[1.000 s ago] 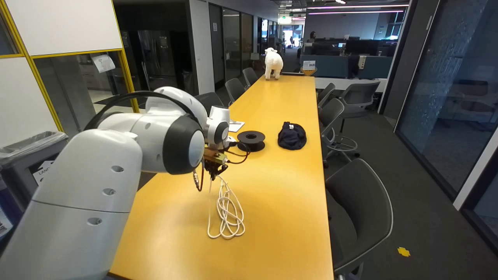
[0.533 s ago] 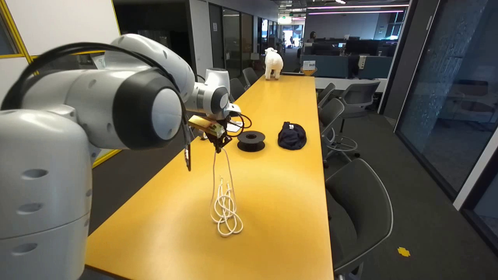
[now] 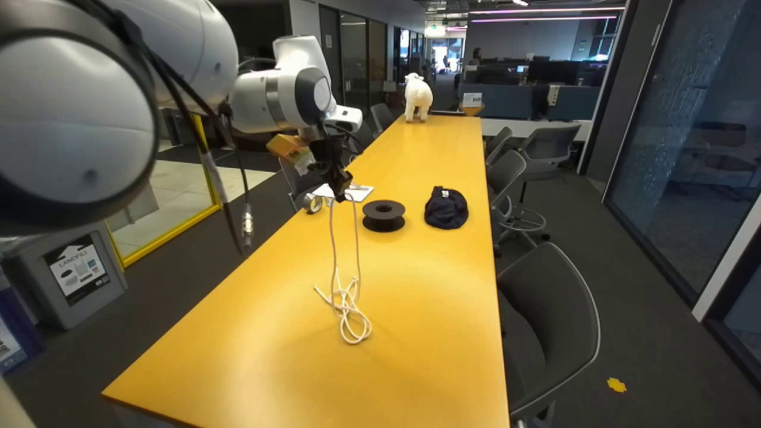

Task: Straighten out the string

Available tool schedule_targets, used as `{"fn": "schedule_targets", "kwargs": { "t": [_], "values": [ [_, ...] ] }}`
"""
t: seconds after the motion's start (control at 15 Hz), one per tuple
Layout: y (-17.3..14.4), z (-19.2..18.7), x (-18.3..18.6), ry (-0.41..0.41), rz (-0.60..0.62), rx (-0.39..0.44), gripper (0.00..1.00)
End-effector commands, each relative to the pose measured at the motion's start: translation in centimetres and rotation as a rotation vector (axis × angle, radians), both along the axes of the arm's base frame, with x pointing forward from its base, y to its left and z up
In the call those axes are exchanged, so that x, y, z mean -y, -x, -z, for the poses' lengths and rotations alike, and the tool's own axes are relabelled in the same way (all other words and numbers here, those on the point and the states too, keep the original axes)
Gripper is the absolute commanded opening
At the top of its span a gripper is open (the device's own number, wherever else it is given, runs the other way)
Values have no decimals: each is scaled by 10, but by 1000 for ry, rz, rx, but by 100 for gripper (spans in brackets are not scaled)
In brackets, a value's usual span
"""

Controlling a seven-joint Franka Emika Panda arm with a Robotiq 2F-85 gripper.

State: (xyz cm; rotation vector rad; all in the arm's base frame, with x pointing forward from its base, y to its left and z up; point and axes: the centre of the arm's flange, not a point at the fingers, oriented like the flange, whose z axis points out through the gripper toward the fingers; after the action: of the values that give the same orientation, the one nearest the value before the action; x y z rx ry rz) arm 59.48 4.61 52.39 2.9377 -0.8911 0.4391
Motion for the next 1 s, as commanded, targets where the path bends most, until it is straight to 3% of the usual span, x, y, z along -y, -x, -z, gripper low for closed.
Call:
{"fn": "schedule_targets", "kwargs": {
  "t": [0.0, 0.53, 0.93],
  "values": [
    [82, -46, 4, 49, 167, 82, 1],
    [218, -116, 22, 109, 463, 177, 1],
    [275, -146, 32, 135, 611, 230, 1]
  ]
}}
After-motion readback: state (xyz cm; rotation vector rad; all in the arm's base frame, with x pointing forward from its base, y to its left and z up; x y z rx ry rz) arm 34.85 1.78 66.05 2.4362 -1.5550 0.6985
